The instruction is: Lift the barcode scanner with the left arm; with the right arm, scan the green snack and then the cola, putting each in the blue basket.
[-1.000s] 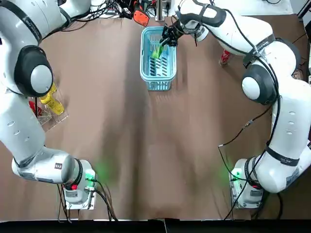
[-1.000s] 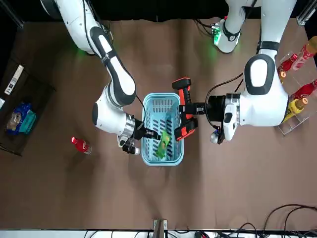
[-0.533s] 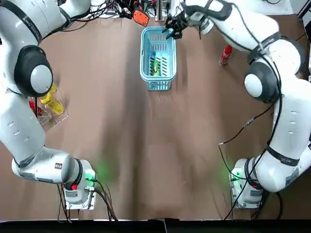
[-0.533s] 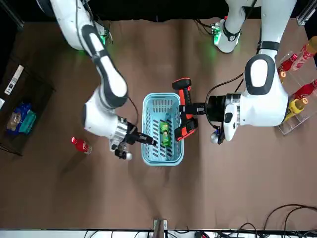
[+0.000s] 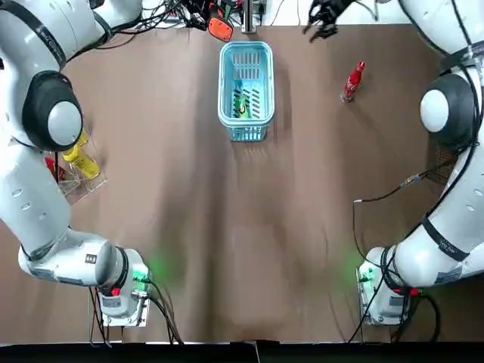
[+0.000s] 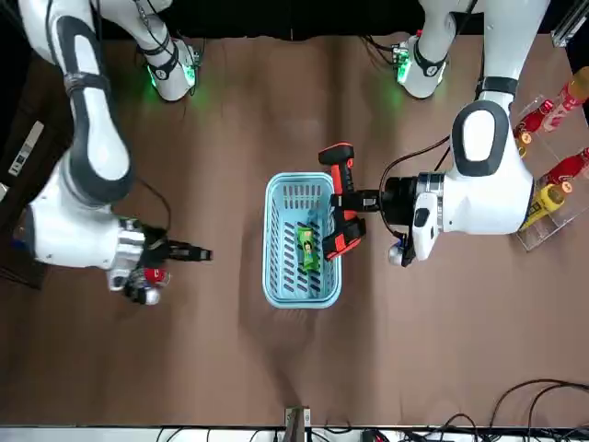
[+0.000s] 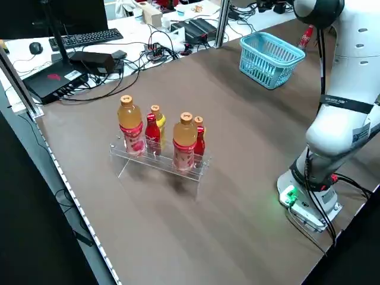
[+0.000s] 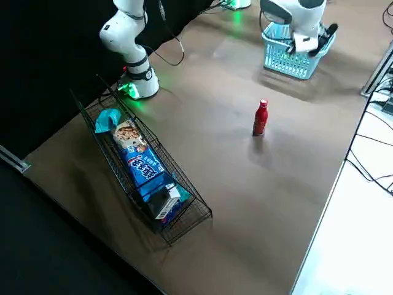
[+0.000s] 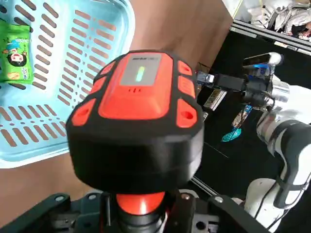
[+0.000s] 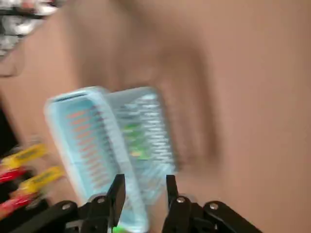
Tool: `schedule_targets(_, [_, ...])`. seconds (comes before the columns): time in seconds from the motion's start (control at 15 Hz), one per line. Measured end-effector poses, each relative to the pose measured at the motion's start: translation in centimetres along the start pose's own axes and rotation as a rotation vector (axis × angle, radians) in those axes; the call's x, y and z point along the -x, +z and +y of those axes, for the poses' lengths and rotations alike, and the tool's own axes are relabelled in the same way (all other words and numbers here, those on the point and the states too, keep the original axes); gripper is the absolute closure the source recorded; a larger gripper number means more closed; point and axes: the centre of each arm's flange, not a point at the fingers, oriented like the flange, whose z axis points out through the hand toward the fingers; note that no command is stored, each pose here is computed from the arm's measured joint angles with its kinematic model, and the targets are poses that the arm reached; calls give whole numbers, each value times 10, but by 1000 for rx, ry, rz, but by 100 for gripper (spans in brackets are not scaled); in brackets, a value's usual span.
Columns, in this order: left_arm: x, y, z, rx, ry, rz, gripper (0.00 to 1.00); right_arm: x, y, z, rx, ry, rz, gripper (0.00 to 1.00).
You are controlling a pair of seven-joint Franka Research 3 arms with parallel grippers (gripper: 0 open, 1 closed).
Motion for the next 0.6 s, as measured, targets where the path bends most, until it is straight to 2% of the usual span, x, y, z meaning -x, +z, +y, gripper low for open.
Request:
schedule_targets(0.13, [0,1,0,0,0,-1,67,-8,-16,40,145,4,5,59])
schedule_targets(0.4, [0,2,0,-1,3,-3,67,-19,-39,86,339,3,44,55])
schedule_targets(0.6, [-1,3,-1,-1,6,-4,67,-21,-46,99,454,-17,59,32])
